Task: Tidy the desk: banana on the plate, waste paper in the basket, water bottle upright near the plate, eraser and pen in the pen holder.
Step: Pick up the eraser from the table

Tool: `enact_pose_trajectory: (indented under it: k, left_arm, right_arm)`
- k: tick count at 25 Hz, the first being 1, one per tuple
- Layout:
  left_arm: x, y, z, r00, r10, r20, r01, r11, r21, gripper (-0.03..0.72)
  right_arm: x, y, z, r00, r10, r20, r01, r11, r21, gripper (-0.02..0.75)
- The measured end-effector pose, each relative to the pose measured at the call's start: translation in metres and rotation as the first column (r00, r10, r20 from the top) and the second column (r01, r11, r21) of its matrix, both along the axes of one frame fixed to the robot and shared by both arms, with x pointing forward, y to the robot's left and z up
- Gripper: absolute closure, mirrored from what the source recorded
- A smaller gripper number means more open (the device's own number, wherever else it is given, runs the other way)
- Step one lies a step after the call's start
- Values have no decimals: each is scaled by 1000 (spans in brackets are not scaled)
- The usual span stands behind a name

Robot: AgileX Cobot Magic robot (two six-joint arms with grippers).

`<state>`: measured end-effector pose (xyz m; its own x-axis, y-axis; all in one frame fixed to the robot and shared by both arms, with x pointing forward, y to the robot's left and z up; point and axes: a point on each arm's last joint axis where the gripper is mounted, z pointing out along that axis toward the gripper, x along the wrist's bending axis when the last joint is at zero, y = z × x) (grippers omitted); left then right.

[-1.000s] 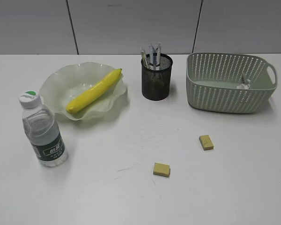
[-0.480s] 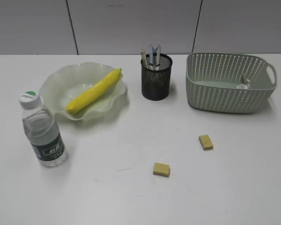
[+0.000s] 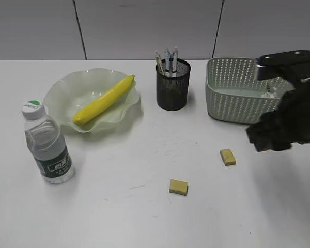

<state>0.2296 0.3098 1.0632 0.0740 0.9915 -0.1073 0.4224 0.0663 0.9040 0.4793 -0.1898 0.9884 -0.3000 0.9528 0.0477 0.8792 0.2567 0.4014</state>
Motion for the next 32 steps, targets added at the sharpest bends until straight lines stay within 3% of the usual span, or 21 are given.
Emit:
enact_pose_trajectory:
  k: [8, 19, 20, 22, 27, 30, 32]
  left_arm:
    - [-1, -1, 0, 998, 61, 0, -61, 998, 1, 201]
    - [-1, 0, 0, 998, 61, 0, -61, 998, 2, 220]
    - [-1, 0, 0, 998, 61, 0, -61, 998, 2, 224]
    - [-1, 0, 0, 998, 61, 0, -61, 998, 2, 228]
    - [-1, 0, 0, 998, 62, 0, -62, 998, 2, 244]
    - [-1, 0, 0, 998, 62, 0, -62, 998, 2, 251]
    - [-1, 0, 0, 998, 62, 0, -62, 998, 2, 253]
  right_arm:
    - [68, 32, -53, 994, -8, -111, 3, 999, -42, 325]
    - [82, 38, -110, 972, -23, -235, 1, 996, -94, 335]
    - [83, 39, -110, 972, -26, -232, 5, 996, -88, 372]
    - [83, 39, -110, 972, -29, -232, 9, 996, -84, 517]
    - [84, 42, -82, 989, 10, -148, -15, 999, -33, 525]
    - [89, 46, -36, 998, 40, 52, -43, 997, 66, 525]
    - [98, 50, -5, 976, 46, 215, -73, 990, 118, 525]
